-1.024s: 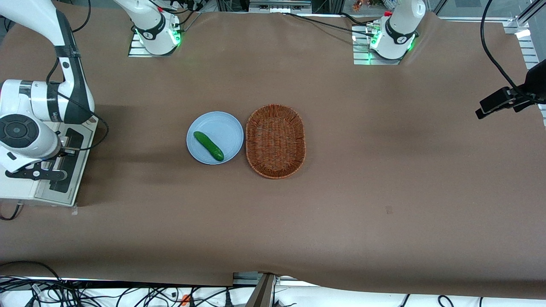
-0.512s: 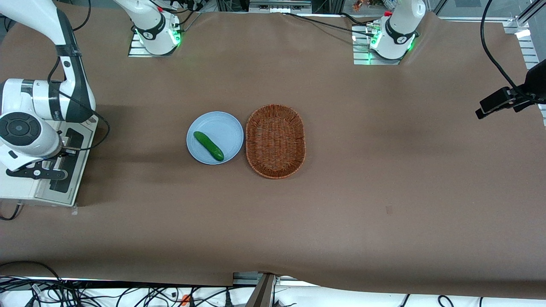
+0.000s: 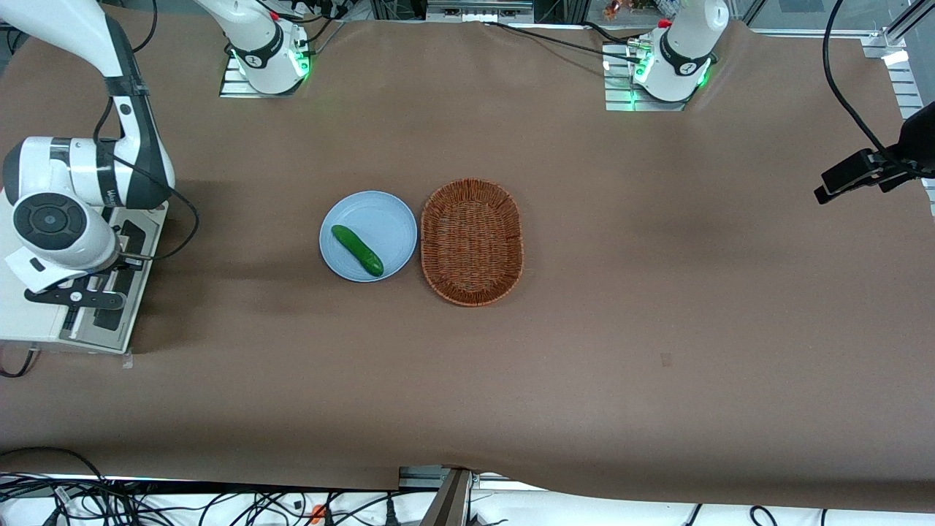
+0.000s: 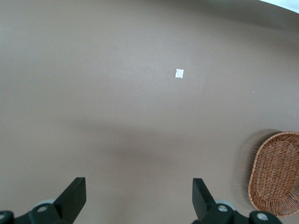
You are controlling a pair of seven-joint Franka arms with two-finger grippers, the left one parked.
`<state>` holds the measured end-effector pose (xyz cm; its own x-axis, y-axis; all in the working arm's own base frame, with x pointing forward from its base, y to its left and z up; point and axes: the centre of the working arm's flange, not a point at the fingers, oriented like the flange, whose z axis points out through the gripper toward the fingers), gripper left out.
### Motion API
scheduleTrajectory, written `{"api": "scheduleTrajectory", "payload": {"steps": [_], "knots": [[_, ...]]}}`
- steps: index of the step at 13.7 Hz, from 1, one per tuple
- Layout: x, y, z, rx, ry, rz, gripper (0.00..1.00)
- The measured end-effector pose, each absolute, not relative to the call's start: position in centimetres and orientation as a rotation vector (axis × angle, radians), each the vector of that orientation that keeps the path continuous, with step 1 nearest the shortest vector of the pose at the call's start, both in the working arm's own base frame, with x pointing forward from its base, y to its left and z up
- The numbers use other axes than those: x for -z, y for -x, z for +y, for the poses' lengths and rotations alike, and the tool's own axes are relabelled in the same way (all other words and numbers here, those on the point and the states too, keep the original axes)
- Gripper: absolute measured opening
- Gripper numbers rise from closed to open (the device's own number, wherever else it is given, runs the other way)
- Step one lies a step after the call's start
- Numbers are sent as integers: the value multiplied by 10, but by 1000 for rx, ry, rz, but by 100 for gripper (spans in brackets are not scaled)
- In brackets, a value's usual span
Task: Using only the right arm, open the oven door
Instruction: 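Pull the handle with the right gripper, swinging the oven door down open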
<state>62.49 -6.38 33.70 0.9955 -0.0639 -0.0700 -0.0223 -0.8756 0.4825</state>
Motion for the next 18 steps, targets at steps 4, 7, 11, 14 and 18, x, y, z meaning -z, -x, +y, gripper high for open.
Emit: {"api": "scheduleTrajectory", "payload": {"steps": [4, 7, 11, 14, 18], "knots": [[-325, -626, -39, 109, -2656, -54, 1], [-313, -627, -23, 108, -2686, -37, 1], [-281, -628, 0, 102, -2732, -8, 1], [-250, -630, 11, 100, -2763, 9, 1], [-212, -630, 17, 96, -2785, 33, 1]]}}
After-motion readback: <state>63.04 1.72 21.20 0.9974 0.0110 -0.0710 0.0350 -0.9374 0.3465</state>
